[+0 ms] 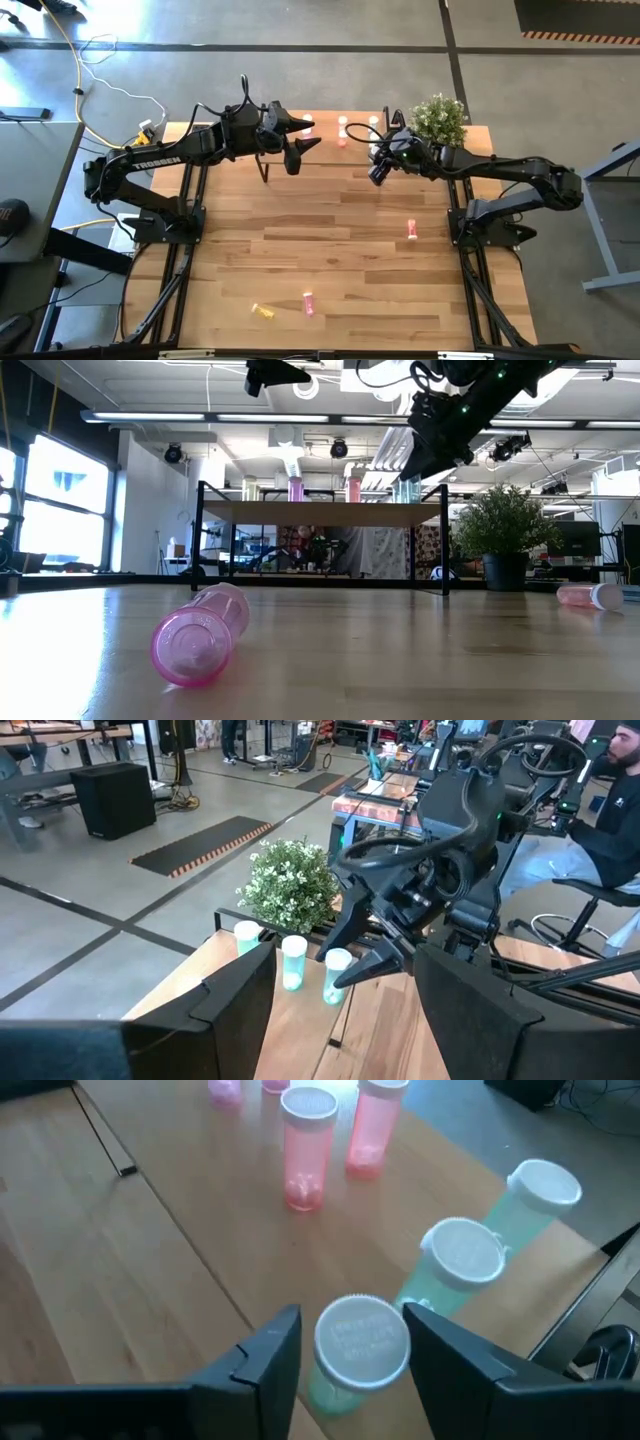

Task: Pick and place medicine bottles onto shelf by color
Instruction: Put the blue pill bottle on the shelf aligned with other blue pill bottles, then put the yellow pill bottle on the shelf aligned with other yellow pill bottles

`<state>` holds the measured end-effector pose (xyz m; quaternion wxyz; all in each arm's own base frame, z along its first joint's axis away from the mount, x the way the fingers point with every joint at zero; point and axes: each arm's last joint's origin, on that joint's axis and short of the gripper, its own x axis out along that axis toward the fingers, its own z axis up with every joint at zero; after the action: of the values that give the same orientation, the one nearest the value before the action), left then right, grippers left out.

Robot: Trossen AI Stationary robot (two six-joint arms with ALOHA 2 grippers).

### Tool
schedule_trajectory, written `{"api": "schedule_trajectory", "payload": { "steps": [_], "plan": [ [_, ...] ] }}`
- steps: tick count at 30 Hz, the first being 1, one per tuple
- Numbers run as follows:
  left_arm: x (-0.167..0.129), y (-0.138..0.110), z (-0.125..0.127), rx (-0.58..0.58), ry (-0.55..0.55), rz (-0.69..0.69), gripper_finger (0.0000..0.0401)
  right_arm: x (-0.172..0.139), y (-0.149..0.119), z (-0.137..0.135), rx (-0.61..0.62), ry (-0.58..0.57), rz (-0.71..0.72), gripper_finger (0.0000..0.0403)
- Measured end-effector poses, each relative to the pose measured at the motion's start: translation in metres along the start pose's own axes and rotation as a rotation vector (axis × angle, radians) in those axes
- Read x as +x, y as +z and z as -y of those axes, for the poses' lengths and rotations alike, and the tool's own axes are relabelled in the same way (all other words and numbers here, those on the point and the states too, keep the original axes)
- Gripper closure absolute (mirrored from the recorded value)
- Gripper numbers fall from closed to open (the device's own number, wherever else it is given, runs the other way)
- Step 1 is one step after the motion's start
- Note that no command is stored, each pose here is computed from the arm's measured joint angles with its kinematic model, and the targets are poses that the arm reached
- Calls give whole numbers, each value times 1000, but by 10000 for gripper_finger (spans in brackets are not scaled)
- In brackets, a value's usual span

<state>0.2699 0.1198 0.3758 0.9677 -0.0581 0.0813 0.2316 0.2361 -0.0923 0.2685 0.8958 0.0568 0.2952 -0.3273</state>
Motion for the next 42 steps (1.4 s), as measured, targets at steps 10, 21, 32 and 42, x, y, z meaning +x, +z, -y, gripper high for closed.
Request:
{"api": "schedule_trajectory", "payload": {
  "steps": [10,21,32,42],
  "plan": [
    [0,0,0,0,0,0,174,-1,1,1,3,-15,10,211],
    [0,0,0,0,0,0,174,-11,23,5,22,-20,51,210],
    [0,-6,0,3,5,-66,174,-36,54,8,74,-3,46,210],
    [-18,-11,-1,55,-7,-174,174,-65,56,-8,286,147,-147,210]
  ]
}}
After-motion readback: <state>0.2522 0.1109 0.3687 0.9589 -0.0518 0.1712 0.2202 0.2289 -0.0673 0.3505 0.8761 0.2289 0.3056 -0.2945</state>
